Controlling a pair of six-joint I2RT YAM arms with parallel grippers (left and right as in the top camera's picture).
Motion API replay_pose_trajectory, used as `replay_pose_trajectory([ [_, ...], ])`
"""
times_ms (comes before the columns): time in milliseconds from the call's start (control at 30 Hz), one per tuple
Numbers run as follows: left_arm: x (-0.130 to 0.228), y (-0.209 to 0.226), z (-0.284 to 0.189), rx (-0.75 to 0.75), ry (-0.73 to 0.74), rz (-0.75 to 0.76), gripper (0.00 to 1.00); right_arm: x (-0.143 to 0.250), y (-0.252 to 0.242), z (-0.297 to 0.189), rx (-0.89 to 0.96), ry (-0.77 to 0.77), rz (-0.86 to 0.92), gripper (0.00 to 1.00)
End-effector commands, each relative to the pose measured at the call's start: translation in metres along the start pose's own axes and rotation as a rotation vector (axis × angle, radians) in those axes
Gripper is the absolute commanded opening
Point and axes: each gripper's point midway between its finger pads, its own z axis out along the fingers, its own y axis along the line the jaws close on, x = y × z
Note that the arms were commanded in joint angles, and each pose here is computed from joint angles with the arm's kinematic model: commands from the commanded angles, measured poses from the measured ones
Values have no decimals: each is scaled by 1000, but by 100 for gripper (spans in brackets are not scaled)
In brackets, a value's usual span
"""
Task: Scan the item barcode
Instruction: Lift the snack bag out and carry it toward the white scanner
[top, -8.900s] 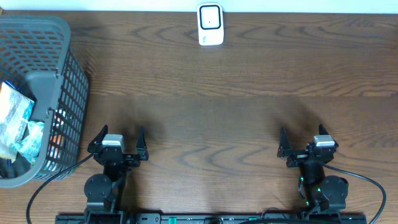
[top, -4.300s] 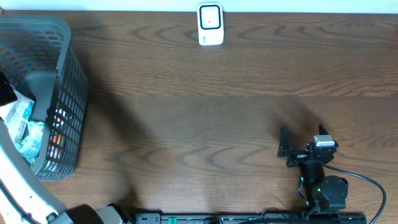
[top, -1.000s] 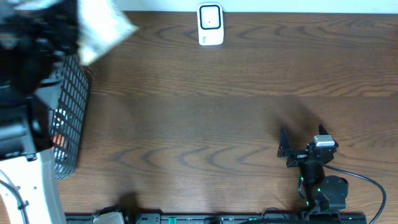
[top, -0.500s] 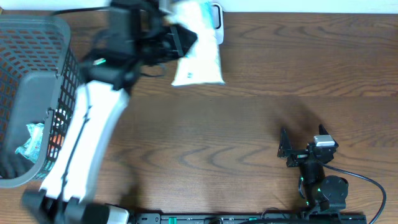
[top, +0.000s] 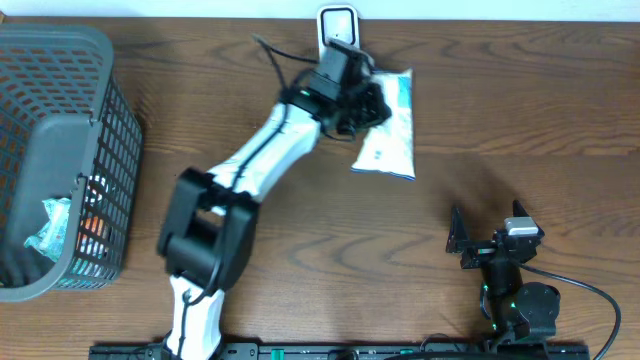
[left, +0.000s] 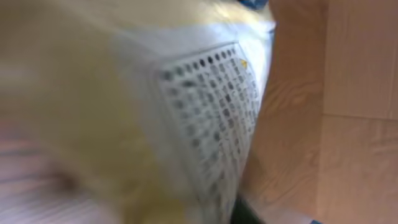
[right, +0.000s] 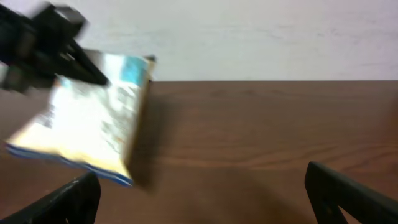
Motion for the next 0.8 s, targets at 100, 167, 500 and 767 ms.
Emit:
replay_pose_trajectory([
  [100, 13, -27, 19, 61, 5, 5, 76, 1, -3, 0, 14, 1, 15, 99],
  [167, 7, -33, 12, 84, -10, 12, 86, 1, -3, 0, 14, 1, 15, 99],
  [500, -68, -56, -107, 221, -180, 60, 94, 1, -3, 0, 14, 1, 15, 99],
  [767, -94, -49, -233, 167, -372, 144, 81, 1, -3, 0, 14, 1, 15, 99],
])
